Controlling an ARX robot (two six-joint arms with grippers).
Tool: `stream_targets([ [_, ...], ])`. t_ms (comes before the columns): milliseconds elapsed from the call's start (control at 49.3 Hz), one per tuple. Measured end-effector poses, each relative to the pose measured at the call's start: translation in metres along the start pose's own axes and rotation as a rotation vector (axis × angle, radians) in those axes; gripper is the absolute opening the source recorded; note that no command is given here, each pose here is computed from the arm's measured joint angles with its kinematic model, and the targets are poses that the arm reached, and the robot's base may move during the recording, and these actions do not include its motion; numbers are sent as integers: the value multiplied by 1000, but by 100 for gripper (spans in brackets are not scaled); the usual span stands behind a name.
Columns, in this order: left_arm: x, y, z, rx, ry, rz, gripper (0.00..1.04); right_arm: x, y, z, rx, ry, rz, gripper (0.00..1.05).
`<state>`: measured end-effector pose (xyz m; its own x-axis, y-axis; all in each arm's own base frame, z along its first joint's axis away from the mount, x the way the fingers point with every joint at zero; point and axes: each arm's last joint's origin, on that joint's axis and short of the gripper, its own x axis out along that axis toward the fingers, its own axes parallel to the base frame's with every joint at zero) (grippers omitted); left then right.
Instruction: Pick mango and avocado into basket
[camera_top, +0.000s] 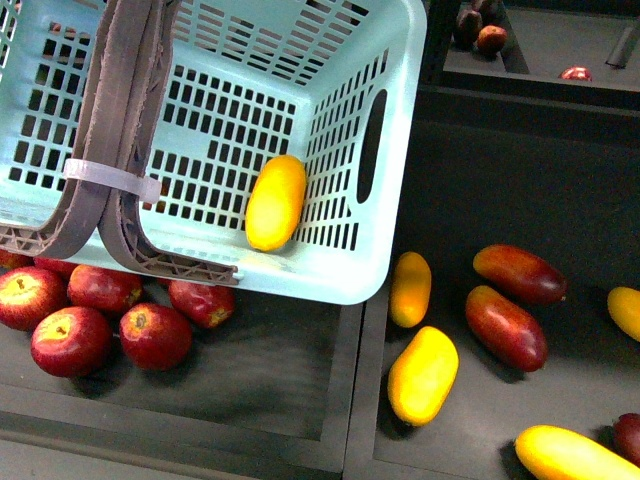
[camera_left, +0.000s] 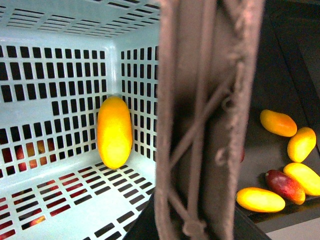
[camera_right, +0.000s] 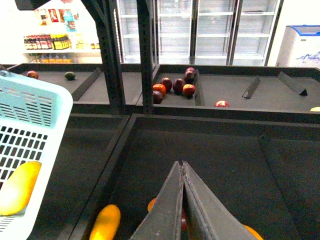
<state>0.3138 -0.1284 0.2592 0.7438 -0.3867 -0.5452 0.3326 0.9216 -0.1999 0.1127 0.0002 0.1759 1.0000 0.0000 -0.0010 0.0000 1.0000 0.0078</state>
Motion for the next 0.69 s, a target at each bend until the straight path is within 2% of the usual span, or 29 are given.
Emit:
stream_targets([
  [20,0,0,0,0,0,0,6,0,0,0,-1,0,0,1],
  [406,0,0,0,0,0,-3,6,-12,0,-13,-5,25,1,2],
  [690,0,0,0,1,0,0,6,-15,0,-11,-4,-3,1,2],
])
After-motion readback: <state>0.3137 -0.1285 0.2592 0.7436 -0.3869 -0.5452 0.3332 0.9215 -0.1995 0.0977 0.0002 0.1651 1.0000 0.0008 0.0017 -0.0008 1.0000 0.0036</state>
